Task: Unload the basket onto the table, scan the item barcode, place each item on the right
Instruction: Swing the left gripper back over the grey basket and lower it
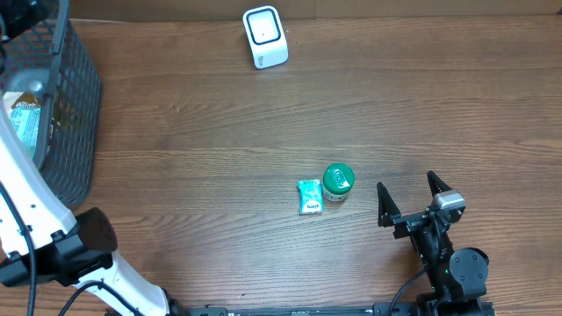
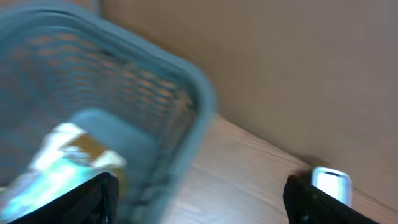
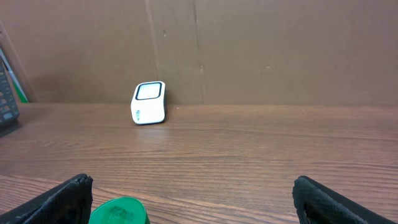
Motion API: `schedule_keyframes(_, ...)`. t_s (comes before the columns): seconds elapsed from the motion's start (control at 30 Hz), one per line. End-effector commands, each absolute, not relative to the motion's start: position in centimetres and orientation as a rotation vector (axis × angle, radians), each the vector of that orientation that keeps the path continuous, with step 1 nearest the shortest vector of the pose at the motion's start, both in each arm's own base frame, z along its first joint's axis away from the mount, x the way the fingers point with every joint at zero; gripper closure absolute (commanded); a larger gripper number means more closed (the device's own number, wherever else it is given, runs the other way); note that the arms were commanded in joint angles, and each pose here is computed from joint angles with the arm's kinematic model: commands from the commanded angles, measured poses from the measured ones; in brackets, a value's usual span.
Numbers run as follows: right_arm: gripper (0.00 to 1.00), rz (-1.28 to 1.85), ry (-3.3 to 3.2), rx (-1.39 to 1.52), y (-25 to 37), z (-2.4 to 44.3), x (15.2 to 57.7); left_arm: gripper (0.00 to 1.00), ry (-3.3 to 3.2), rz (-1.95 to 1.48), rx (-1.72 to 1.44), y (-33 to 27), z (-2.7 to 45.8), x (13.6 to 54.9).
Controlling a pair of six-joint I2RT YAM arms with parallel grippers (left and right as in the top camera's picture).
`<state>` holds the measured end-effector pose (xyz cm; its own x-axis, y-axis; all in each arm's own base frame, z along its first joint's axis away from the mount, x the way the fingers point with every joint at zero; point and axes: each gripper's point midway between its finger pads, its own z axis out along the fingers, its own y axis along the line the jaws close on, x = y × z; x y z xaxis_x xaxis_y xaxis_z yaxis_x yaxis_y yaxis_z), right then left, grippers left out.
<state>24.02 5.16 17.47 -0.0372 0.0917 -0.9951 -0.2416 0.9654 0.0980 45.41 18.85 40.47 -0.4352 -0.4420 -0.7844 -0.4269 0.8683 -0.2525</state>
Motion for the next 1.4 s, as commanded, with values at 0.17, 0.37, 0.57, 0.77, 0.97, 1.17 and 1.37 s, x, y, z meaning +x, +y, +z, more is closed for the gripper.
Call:
schedule_keyframes(0.17,0.0,0.263,1.59,-0.114,5.0,17.1,24.1,0.12,2.231,0.26,-0.471,23.7,35.8,44.9)
schedule_keyframes(0.37,0.0,0.263,1.59,-0.114,5.0,17.1,24.1,0.08,2.306,0.291,-0.502,25.9,31.6,44.6)
schedule_keyframes(0.57,0.0,0.263,1.59,-0.114,5.0,17.1,24.1,0.05,2.371,0.283,-0.517,27.2,27.7,44.3)
schedule_keyframes(0.77,0.0,0.263,1.59,-0.114,5.0,17.1,24.1,0.05,2.427,0.189,-0.528,27.3,24.0,44.5)
schedule_keyframes(0.97,0.0,0.263,1.59,-0.114,5.0,17.1,24.1,0.03,2.489,0.093,-0.525,27.0,20.5,45.0)
schedule_keyframes(1.17,0.0,0.263,1.59,-0.114,5.0,17.1,24.1,0.02,2.534,0.058,-0.527,27.1,17.9,45.5)
schedule_keyframes(1.37,0.0,0.263,1.59,-0.114,5.0,17.1,24.1,0.03,2.565,0.041,-0.537,27.2,16.0,45.7)
